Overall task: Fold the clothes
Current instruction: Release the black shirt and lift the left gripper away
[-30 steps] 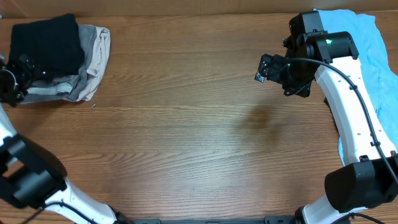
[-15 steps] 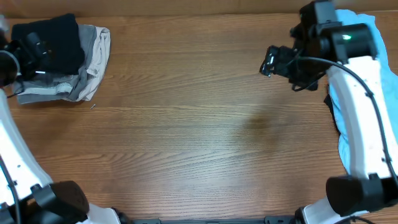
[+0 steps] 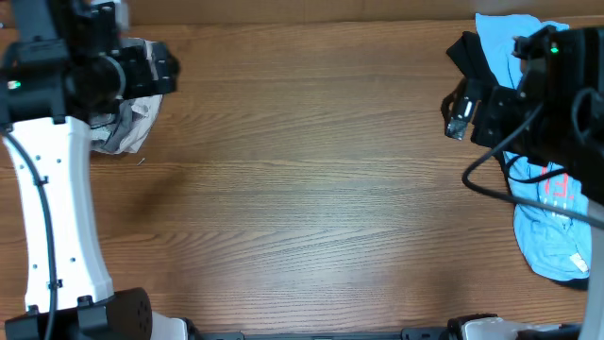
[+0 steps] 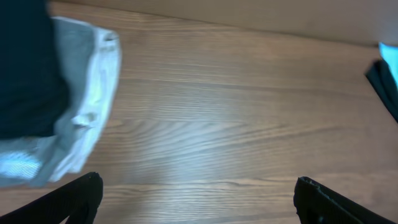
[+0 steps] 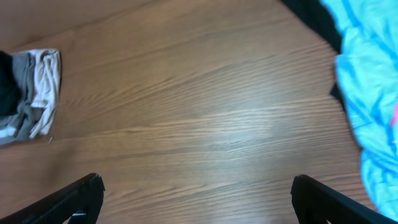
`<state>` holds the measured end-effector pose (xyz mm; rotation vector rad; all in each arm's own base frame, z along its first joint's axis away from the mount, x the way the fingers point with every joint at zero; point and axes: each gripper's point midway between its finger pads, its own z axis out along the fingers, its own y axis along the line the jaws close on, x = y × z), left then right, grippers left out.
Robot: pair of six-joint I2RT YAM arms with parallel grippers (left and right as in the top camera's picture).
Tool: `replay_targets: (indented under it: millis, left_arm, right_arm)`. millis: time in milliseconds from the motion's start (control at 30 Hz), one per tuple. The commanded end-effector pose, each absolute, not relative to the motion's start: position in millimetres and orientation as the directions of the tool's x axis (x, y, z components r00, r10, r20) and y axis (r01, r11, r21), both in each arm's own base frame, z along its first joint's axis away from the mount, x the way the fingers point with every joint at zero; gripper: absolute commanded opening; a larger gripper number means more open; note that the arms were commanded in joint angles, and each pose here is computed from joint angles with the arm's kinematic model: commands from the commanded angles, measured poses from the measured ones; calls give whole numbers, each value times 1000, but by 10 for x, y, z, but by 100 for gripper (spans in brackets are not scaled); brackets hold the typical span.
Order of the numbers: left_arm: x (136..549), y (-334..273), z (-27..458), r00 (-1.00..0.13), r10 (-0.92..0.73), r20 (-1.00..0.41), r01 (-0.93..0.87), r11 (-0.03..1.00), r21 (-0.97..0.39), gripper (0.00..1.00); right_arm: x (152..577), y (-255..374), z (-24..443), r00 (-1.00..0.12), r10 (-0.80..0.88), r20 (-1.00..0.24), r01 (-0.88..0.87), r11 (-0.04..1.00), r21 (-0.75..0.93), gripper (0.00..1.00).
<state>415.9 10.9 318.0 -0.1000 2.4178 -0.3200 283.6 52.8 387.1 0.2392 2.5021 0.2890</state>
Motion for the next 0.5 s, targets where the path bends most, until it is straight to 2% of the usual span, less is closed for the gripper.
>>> replay_targets:
  millis: [0,200,467]
  left_arm:
    - [4148,-74,3319,-739,-78,-669,74,978,-196,100]
    - [4142,-217,3306,-745,-51,-666,106,975,-194,100]
    - [4143,-214,3306,-744,-52,-666,106,975,-194,100]
  right_arm:
    - [2715,411,4053,-751,238,-615,115,966,233,100]
    - [2570,436,4170,-728,248,-640,92,959,267,100]
    - [2630,451,4119,-742,246,-624,95,960,265,100]
